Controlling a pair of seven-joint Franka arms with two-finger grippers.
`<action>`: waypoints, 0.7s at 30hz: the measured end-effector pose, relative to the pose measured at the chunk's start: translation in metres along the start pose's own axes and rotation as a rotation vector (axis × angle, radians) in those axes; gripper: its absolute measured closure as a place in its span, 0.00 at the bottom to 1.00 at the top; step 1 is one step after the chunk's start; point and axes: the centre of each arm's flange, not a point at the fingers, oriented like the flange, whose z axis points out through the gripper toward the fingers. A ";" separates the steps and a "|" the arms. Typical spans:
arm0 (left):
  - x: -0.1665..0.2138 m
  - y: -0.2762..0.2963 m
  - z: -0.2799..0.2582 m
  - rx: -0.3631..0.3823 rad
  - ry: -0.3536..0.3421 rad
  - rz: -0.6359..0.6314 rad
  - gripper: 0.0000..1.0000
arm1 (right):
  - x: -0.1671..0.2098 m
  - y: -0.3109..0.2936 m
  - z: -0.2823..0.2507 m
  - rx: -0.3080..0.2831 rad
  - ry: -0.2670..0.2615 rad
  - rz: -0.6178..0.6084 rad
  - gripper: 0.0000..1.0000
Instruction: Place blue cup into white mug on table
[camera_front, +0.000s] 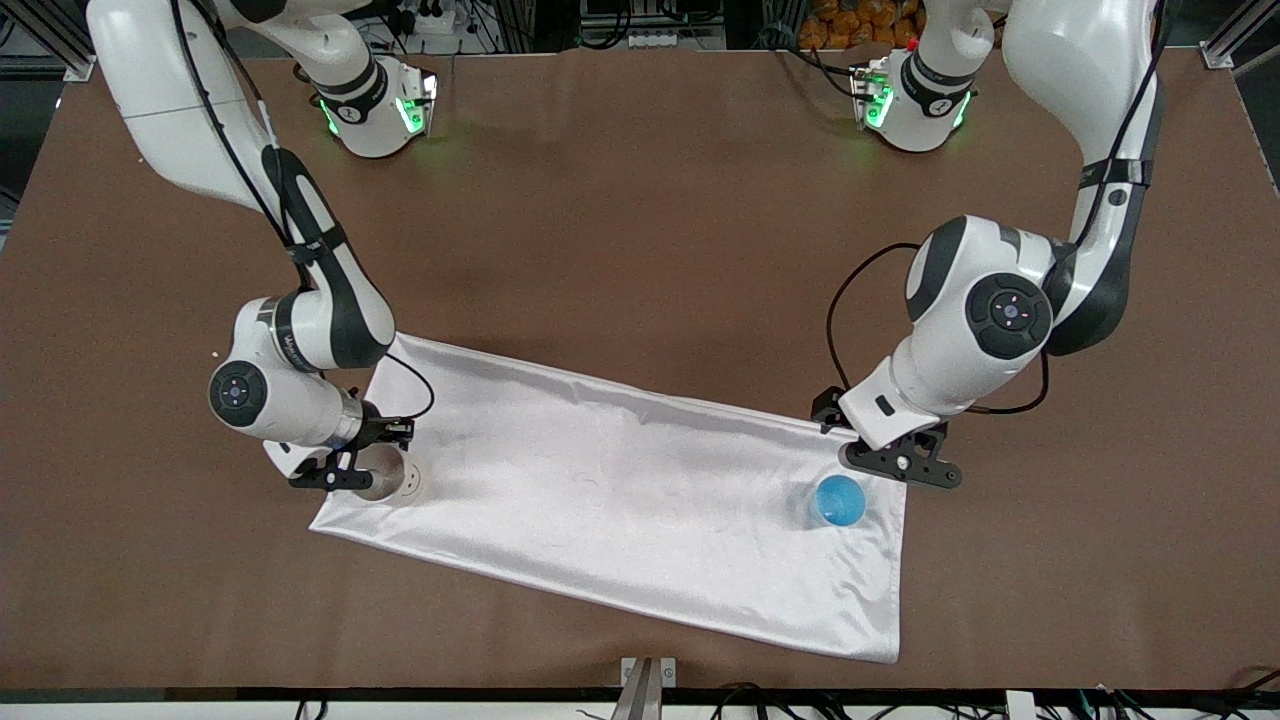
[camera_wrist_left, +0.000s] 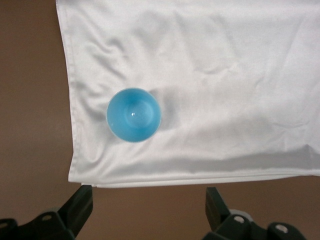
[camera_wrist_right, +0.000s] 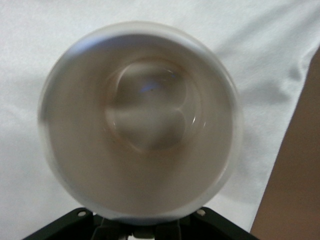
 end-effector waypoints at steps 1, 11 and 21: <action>0.001 0.001 0.004 -0.001 0.006 0.008 0.00 | -0.002 -0.007 -0.002 -0.001 -0.010 -0.006 0.81; 0.011 0.001 0.050 -0.008 0.057 0.086 0.00 | -0.031 -0.106 -0.043 -0.001 -0.007 0.000 0.81; 0.016 0.000 0.076 -0.011 0.098 0.124 0.00 | -0.089 -0.214 -0.089 0.015 0.017 -0.018 0.81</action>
